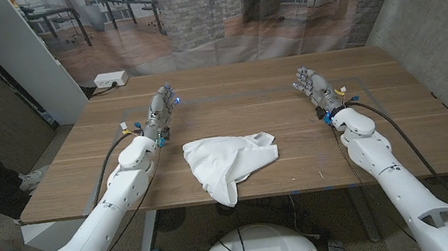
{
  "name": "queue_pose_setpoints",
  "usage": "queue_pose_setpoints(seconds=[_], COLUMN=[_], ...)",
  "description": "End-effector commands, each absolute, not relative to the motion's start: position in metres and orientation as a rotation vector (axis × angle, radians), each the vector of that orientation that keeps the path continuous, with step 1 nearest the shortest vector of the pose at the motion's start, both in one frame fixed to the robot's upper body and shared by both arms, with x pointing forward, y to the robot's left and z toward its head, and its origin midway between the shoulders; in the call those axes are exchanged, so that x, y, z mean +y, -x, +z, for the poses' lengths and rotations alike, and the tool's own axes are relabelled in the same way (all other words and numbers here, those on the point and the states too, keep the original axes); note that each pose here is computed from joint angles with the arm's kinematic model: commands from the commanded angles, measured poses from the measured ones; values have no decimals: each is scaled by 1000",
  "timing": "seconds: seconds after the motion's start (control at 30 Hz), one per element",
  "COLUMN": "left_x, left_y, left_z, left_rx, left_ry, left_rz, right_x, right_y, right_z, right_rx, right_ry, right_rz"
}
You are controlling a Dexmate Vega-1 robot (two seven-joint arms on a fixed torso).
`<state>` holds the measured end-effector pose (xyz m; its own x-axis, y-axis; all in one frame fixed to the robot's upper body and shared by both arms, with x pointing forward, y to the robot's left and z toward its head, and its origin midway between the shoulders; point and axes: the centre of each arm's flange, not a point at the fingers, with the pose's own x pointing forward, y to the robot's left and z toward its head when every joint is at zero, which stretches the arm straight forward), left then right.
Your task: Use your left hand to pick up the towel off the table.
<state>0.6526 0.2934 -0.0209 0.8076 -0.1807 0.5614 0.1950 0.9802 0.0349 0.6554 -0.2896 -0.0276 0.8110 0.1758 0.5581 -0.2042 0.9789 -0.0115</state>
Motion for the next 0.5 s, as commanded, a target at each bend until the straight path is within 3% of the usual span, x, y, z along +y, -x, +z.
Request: queue_pose_setpoints(seconds=[0.03, 0.5], left_x=[293, 291], left_y=[-648, -641], left_z=[-10, 6], left_rx=[-616, -619], left_ry=[-27, -157], left_rz=[-200, -225], right_x=[-291, -293], right_y=[-656, -655], right_z=[-32, -35], right_rx=[-586, -588], right_ry=[-55, -66], right_rz=[201, 194])
